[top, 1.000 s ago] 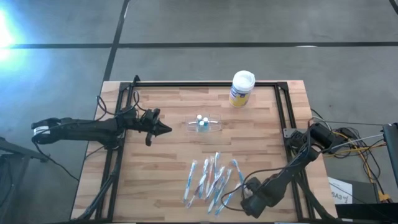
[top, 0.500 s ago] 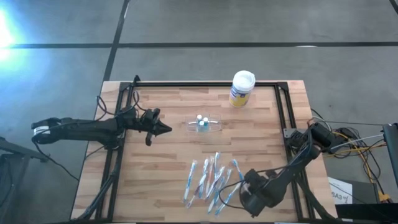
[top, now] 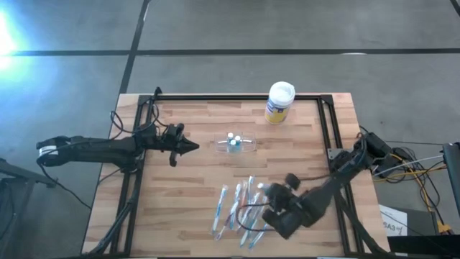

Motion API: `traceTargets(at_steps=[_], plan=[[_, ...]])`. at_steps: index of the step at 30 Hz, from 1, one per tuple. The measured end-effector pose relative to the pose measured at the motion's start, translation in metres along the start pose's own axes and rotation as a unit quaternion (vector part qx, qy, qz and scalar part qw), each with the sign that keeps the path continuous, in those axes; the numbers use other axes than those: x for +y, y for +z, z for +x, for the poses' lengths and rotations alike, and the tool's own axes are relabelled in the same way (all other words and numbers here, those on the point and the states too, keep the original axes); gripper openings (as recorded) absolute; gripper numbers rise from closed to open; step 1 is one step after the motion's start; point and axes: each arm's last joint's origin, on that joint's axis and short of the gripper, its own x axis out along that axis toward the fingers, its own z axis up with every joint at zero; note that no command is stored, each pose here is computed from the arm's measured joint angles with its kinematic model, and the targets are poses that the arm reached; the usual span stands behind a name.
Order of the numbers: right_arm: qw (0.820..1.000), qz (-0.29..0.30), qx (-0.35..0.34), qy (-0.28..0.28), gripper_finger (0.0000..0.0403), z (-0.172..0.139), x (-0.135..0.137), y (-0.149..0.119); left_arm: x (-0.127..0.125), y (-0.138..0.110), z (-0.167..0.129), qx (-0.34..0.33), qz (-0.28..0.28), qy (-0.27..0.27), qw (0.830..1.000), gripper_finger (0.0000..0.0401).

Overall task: Pick & Place toothbrushing station
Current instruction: Put the blue mouthwash into the transparent organizer

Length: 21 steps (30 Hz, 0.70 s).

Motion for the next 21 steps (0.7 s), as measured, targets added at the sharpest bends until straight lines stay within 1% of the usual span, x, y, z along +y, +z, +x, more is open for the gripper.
traceTargets(at_steps=[4,7,10,13,16,18,21], plan=[[0.997,-0.065,-0.021,0.035,0.0061,0.018,-0.003,0.031,0.001,0.000,0.000,-0.003,0.026,0.010,1.000,0.0009],[0.991,-0.114,-0.044,0.046,0.0061,0.025,-0.008,0.051,0.001,0.003,0.001,-0.009,0.027,0.015,0.999,0.0007],[0.985,-0.148,-0.072,0.054,0.0061,0.031,-0.012,0.069,-0.001,0.010,0.004,-0.013,0.002,0.013,1.000,0.0007],[0.976,-0.173,-0.111,0.067,0.0060,0.035,-0.011,0.084,-0.001,0.015,0.007,0.008,-0.017,0.018,1.000,0.0012],[0.965,-0.201,-0.147,0.078,0.0060,0.035,-0.008,0.093,-0.001,0.014,0.010,0.046,-0.023,0.027,0.998,0.0016],[0.957,-0.230,-0.155,0.087,0.0059,0.033,-0.009,0.097,-0.002,0.013,0.011,0.066,-0.027,0.030,0.997,0.0018],[0.948,-0.250,-0.177,0.088,0.0059,0.032,-0.014,0.103,-0.004,0.016,0.012,0.073,-0.023,0.017,0.997,0.0022]])
